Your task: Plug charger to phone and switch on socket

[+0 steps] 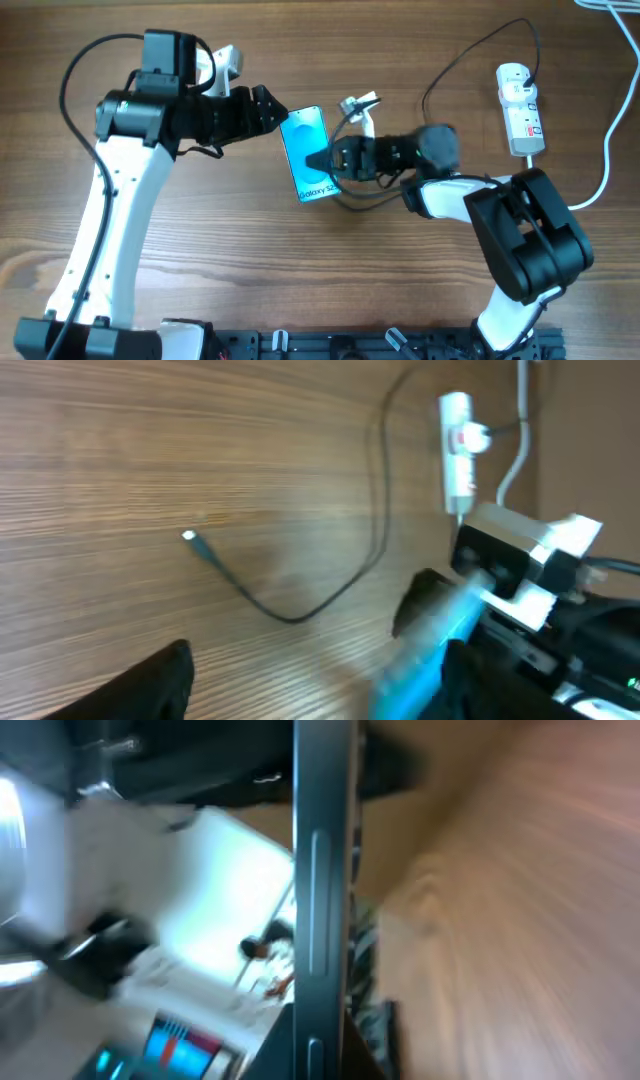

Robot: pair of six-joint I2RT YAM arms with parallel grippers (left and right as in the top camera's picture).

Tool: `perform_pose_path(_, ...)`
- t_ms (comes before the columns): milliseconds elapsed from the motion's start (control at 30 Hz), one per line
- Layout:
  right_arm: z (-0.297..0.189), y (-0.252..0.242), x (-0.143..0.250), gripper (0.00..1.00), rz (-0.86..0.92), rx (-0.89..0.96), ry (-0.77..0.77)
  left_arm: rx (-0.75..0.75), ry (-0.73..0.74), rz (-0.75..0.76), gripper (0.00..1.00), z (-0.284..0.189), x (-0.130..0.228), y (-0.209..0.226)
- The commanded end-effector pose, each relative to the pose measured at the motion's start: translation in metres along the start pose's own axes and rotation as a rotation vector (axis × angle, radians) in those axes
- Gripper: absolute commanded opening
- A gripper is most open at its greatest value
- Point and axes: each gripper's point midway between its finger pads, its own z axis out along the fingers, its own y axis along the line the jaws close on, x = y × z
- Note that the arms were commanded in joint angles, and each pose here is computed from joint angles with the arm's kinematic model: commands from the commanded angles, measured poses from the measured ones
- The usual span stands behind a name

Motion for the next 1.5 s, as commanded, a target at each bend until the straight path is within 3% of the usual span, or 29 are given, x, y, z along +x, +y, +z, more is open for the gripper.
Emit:
perform_pose_path(0, 0.001, 0.014, 0.003, 0.04, 0.228, -0.024, 0.033, 0.137, 0.038, 0.060, 0.82, 0.004, 0.003, -0.023)
perform_pose_path(100, 0.002, 0.014, 0.002, 0.04, 0.233, -0.026, 0.025, 0.341, 0.064, 0.187, 0.82, -0.003, 0.010, -0.059)
perform_pose_path(133, 0.002, 0.014, -0.001, 0.04, 0.234, -0.027, 0.010, 0.347, 0.067, 0.195, 0.81, -0.002, 0.011, -0.062)
perform_pose_path(300, 0.002, 0.015, -0.010, 0.04, 0.250, -0.034, -0.032, 0.252, 0.069, 0.217, 0.79, 0.009, 0.015, -0.055)
perform_pose_path(467, 0.002, 0.015, -0.011, 0.04, 0.221, -0.034, -0.039, 0.079, -0.004, 0.220, 0.84, 0.014, -0.002, -0.028)
perform_pose_path(600, 0.002, 0.015, -0.015, 0.04, 0.222, -0.036, -0.061, 0.100, -0.019, 0.119, 0.86, 0.012, -0.008, -0.030)
perform_pose_path(700, 0.001, 0.015, -0.023, 0.04, 0.226, -0.041, -0.109, 0.204, 0.035, 0.138, 0.86, 0.013, 0.005, -0.053)
perform_pose_path(867, 0.007, 0.028, -0.029, 0.04, 0.190, -0.058, -0.047, 0.194, 0.056, 0.142, 0.85, 0.017, 0.012, -0.054)
perform_pose_path(967, 0.012, 0.037, -0.037, 0.04, 0.171, -0.074, -0.036, 0.241, 0.070, 0.147, 0.75, 0.016, 0.015, -0.063)
perform_pose_path(1067, 0.020, 0.041, -0.035, 0.04, 0.164, -0.088, -0.026, 0.407, 0.079, 0.189, 0.70, 0.006, 0.015, -0.091)
perform_pose_path(1300, 0.026, 0.050, -0.041, 0.04, 0.135, -0.107, -0.023, 0.482, 0.079, 0.163, 0.65, 0.000, 0.011, -0.105)
perform_pose_path(1467, 0.033, 0.064, -0.033, 0.04, 0.047, -0.105, 0.117, 0.502, 0.101, 0.154, 0.44, -0.002, 0.016, -0.108)
